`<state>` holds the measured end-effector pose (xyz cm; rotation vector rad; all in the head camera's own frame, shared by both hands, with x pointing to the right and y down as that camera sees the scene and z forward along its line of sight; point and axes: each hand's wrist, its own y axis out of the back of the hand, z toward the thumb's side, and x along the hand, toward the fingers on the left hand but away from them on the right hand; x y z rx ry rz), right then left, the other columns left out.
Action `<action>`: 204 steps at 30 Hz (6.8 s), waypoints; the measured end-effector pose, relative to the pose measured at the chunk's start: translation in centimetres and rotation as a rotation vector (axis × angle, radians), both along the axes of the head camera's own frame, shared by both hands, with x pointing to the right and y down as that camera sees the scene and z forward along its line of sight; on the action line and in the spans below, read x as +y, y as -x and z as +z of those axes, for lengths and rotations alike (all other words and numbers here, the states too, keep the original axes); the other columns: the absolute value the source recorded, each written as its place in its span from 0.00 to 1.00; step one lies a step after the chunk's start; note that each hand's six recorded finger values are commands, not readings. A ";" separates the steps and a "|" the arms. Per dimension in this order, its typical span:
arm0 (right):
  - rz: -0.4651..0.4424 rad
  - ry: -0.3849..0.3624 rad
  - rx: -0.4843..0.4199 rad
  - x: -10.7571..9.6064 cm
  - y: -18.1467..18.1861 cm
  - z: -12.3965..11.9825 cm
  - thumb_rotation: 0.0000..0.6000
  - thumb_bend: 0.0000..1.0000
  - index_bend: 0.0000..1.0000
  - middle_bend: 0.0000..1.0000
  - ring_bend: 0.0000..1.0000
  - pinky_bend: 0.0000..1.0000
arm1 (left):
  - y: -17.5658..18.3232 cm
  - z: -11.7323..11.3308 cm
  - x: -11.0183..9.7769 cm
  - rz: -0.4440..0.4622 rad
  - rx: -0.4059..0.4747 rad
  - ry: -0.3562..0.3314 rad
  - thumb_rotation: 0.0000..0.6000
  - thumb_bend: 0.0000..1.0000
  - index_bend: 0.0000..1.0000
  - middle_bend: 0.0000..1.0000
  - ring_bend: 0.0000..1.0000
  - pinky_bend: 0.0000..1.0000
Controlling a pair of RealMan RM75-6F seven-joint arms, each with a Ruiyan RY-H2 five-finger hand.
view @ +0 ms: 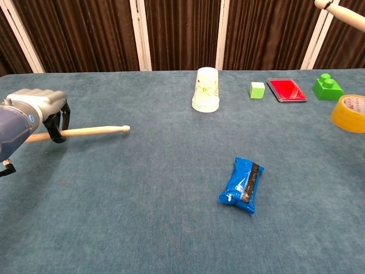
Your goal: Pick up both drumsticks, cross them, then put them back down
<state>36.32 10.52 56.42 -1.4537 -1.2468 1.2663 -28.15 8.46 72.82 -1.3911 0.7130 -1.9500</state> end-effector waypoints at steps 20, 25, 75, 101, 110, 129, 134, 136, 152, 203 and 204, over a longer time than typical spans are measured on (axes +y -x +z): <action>-0.016 -0.028 0.004 -1.9 1.0 -1.1 1.00 0.41 0.66 0.63 0.48 0.06 | -0.7 -4.2 -1.4 0.137 0.200 -0.230 1.00 0.51 0.62 0.54 0.14 0.12; -0.028 -0.005 -0.057 -3.1 2.2 -1.4 1.00 0.41 0.66 0.63 0.48 0.06 | -1.0 -6.5 -1.6 0.116 0.351 -0.307 1.00 0.51 0.62 0.54 0.14 0.12; -0.272 0.157 -0.412 -6.2 18.8 3.2 1.00 0.42 0.67 0.63 0.48 0.06 | -10.4 -10.4 -0.2 -0.038 0.904 -0.243 1.00 0.51 0.63 0.53 0.14 0.11; -0.337 0.162 -0.365 -5.0 20.4 1.9 1.00 0.42 0.67 0.63 0.48 0.06 | -15.0 -11.2 0.7 -0.143 0.945 -0.232 1.00 0.51 0.63 0.53 0.14 0.11; -0.336 0.180 -0.357 -4.7 20.3 2.3 1.00 0.42 0.67 0.63 0.48 0.06 | -15.9 -11.6 0.7 -0.142 0.960 -0.245 1.00 0.51 0.63 0.53 0.14 0.11; -0.364 0.172 -0.393 -4.3 21.1 1.5 1.00 0.43 0.67 0.64 0.48 0.06 | -15.8 -11.1 0.8 -0.171 0.965 -0.234 1.00 0.51 0.63 0.53 0.14 0.11; -0.373 0.175 -0.387 -4.1 21.2 1.5 1.00 0.43 0.67 0.64 0.48 0.06 | -15.7 -11.3 0.7 -0.175 0.965 -0.237 1.00 0.51 0.63 0.53 0.14 0.11; -0.373 0.177 -0.389 -4.0 21.2 1.5 1.00 0.43 0.67 0.64 0.48 0.06 | -15.6 -11.3 0.7 -0.174 0.964 -0.238 1.00 0.51 0.63 0.53 0.14 0.11; -0.351 0.180 -0.388 -4.1 20.8 1.7 1.00 0.43 0.67 0.64 0.48 0.06 | -15.5 -10.9 1.0 -0.170 0.953 -0.217 1.00 0.51 0.63 0.53 0.14 0.11; -0.337 0.155 -0.245 -0.5 8.2 5.7 1.00 0.43 0.68 0.64 0.48 0.06 | 5.4 1.9 3.2 0.148 0.218 -0.116 1.00 0.51 0.61 0.53 0.13 0.10; -0.338 0.155 -0.242 -0.5 8.1 5.7 1.00 0.43 0.68 0.64 0.48 0.06 | 5.3 2.0 3.2 0.151 0.214 -0.115 1.00 0.51 0.60 0.52 0.13 0.10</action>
